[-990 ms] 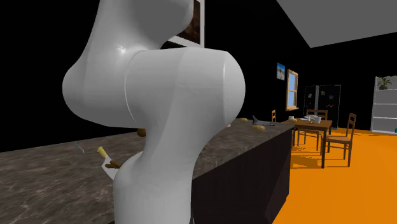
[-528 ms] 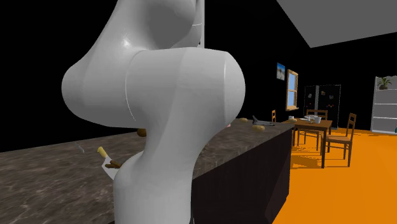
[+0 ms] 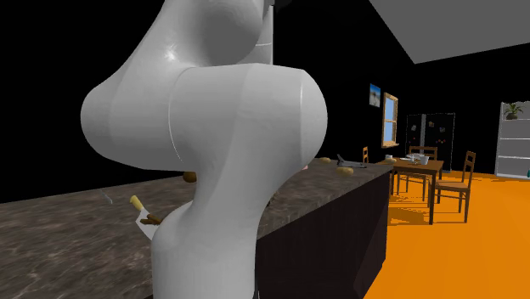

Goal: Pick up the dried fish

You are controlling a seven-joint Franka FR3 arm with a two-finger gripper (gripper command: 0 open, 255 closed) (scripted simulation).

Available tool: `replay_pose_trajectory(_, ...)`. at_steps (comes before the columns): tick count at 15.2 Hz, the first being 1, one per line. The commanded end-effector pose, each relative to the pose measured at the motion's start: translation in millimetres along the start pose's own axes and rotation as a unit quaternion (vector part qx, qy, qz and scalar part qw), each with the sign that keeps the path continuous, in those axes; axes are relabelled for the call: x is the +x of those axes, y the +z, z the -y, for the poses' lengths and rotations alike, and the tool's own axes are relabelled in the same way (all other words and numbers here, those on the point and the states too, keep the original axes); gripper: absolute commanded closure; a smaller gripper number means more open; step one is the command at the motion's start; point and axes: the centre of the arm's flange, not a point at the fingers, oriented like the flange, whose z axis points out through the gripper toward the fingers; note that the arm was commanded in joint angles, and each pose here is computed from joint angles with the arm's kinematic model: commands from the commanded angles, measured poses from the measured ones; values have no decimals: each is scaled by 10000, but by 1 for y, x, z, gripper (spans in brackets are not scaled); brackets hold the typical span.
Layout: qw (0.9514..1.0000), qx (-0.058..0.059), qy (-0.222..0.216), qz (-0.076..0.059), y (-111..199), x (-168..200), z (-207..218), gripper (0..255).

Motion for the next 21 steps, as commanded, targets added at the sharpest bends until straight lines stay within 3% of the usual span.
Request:
replay_pose_trajectory(1, 10000, -2, -1, 4, 1, 0, 0, 255)
replay_pose_trajectory(8, 10000, -1, -1, 4, 2, 0, 0, 255)
replay_pose_trajectory(21, 10000, -2, -1, 4, -64, 15, -11, 255)
